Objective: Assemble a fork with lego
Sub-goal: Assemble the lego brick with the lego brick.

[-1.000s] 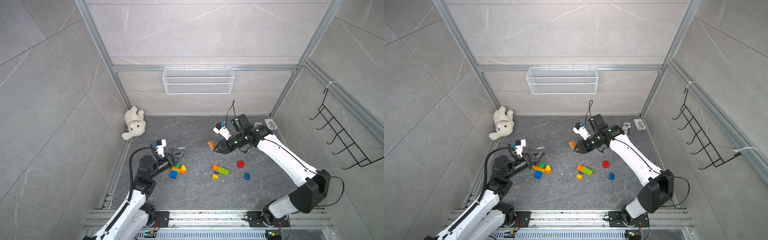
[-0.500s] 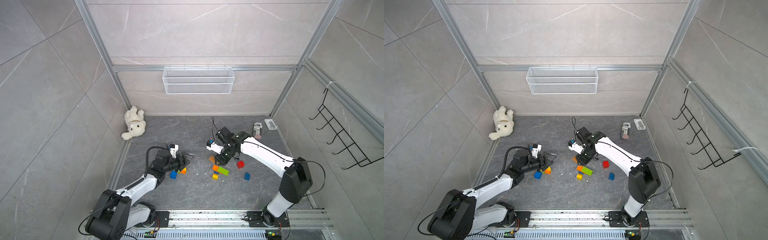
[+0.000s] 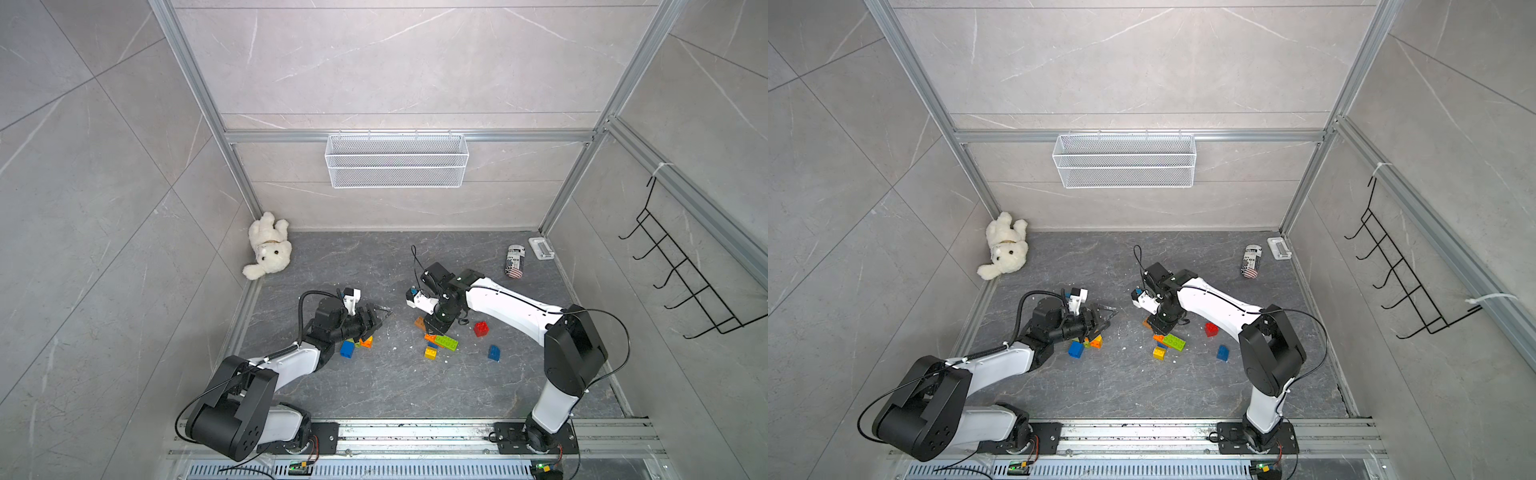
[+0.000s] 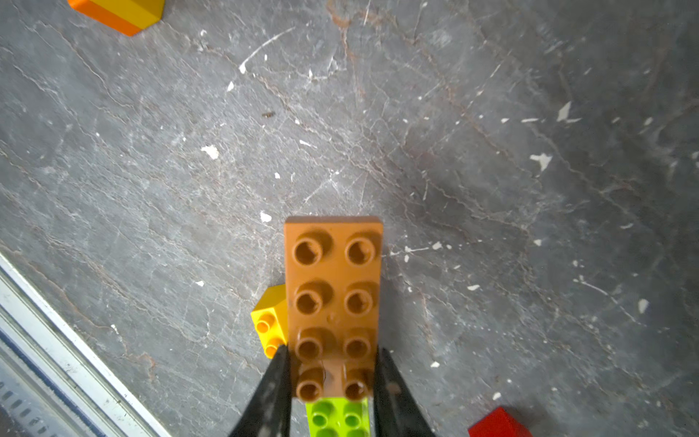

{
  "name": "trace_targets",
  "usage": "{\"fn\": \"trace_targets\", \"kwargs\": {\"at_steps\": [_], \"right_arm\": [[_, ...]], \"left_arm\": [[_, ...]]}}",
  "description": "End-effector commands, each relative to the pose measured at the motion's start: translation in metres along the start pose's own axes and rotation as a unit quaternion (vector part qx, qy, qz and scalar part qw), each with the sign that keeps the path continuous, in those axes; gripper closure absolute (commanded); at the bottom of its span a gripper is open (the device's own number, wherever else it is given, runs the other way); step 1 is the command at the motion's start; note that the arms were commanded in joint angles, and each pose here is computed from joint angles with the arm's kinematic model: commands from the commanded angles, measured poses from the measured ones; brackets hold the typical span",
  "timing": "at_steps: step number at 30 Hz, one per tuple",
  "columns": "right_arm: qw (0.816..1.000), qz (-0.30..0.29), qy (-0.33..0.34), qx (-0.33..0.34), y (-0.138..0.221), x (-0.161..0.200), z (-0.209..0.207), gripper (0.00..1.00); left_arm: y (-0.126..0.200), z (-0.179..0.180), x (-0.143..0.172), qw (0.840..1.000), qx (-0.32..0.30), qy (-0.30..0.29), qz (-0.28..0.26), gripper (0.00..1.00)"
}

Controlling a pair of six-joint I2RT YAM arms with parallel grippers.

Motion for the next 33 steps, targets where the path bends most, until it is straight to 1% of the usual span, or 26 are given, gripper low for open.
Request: {"fn": "trace_targets", "kwargs": {"at_steps": [1,4,11,16,22,27,33], "right_arm": [[1.0,0.009,0.007,0.006,-0.009,0.007,0.0,0.76],[1.0,0.014,0.009,0.009,-0.012,0.012,-0.002,0.76],[1.0,-0.01,0.029,0.0,-0.015,0.008,0.001,0.77],[0.999,-0.01,0.032,-0.007,-0.019,0.008,0.002,0.77],[0.999,0.01,0.036,0.001,-0.028,0.025,-0.001,0.77],[0.999,0.031,0.031,0.023,-0.034,0.038,-0.008,0.77],[0.995,0.07,0.037,0.058,-0.053,0.054,-0.012,0.78]], "left_arm": [[-0.002,-0.014,-0.006,0.999,0.032,-0.02,0.001,0.22],[-0.004,-0.015,-0.006,0.999,0.037,-0.018,0.003,0.22],[-0.004,-0.017,-0.006,0.999,0.042,-0.018,0.005,0.22],[-0.004,-0.018,-0.005,0.999,0.043,-0.017,0.006,0.22],[-0.004,-0.017,-0.004,0.999,0.04,-0.017,0.007,0.22],[-0.003,-0.019,-0.005,0.999,0.039,-0.02,0.008,0.23],[0.0,-0.021,-0.006,0.999,0.032,-0.024,0.008,0.23]]}}
Point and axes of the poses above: each gripper's point midway between its finger pads, its own y axis back along the fingers, its own z axis along the line the jaws close on, x = y × z, the point moved 3 cm from there along y, back along the fingers, and after that the axes turned 14 degrees about -y, right-handed, at the moved point
